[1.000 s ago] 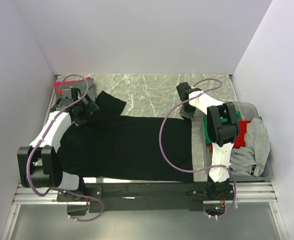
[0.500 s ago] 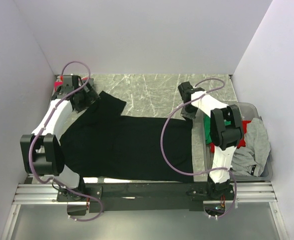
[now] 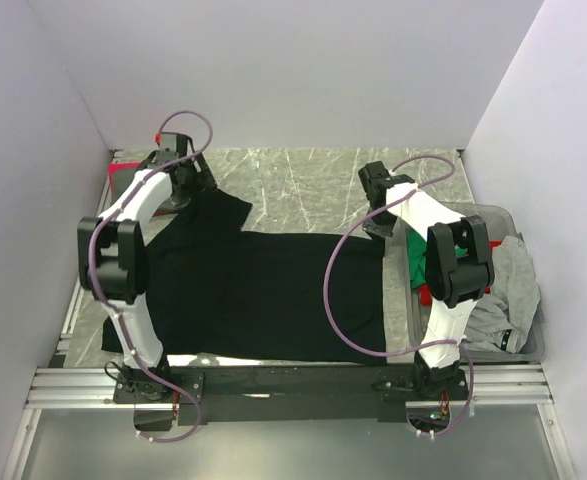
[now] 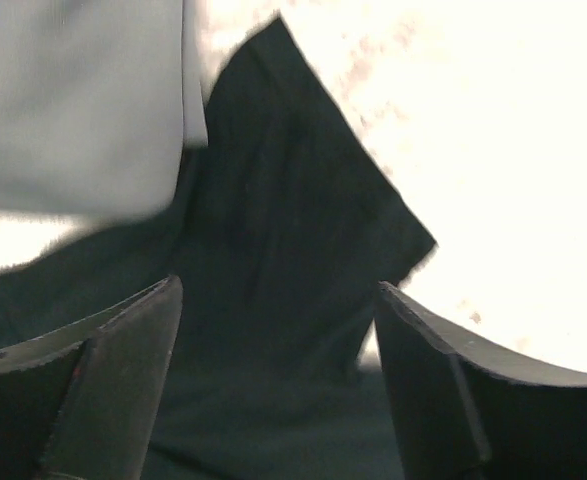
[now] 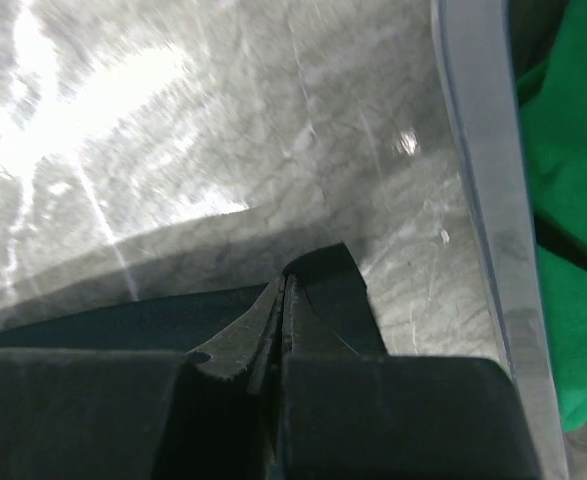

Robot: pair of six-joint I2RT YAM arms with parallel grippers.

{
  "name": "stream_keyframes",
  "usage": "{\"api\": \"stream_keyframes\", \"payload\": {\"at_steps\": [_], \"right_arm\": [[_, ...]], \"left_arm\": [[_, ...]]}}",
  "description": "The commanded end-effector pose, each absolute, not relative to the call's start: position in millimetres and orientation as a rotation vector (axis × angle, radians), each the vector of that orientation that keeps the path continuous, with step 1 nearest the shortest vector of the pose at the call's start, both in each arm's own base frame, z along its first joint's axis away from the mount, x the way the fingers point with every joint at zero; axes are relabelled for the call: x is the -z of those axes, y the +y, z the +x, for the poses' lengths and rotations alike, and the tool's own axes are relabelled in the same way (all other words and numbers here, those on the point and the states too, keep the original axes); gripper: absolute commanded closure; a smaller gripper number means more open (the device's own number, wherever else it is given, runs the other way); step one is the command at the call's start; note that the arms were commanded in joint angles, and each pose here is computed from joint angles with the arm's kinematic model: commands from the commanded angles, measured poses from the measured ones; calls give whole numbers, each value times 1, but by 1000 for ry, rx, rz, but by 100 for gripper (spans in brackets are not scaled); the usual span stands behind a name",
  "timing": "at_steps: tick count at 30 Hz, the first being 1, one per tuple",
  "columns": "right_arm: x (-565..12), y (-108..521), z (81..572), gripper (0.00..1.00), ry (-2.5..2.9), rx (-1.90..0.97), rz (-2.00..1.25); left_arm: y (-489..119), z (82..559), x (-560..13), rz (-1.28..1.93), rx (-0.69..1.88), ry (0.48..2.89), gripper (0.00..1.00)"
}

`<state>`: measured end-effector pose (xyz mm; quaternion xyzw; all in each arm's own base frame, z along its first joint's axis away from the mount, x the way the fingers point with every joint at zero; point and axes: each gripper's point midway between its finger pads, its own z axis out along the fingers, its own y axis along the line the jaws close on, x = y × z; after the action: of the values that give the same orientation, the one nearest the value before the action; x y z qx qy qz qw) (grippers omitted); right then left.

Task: Fold and stack the t-shirts
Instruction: Fold the tshirt

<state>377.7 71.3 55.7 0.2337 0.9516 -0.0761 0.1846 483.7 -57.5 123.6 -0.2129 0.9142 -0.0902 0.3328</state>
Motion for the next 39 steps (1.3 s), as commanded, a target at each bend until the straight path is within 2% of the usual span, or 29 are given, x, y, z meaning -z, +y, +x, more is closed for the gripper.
{"api": "stream_keyframes", "payload": {"at_steps": [1,7,14,22,35,39], "right_arm": [[-72,70,372,100,2659,204,658],[-69,72,368,100,2681,196,655],[-71,73,368,100,2703,199,629],[-67,71,363,100,2730,217,592],[-67,71,358,100,2747,217,556],[-68,70,358,100,2743,210,556]], "left_arm": [[-48,518,-137,-466,151,2315,18],[-50,563,-128,-388,121,2245,31],[-62,597,-108,-290,133,2216,40],[-66,619,-92,-266,65,2200,43],[-47,620,-68,-296,-93,2216,51],[-46,623,-64,-297,-97,2227,50]]}}
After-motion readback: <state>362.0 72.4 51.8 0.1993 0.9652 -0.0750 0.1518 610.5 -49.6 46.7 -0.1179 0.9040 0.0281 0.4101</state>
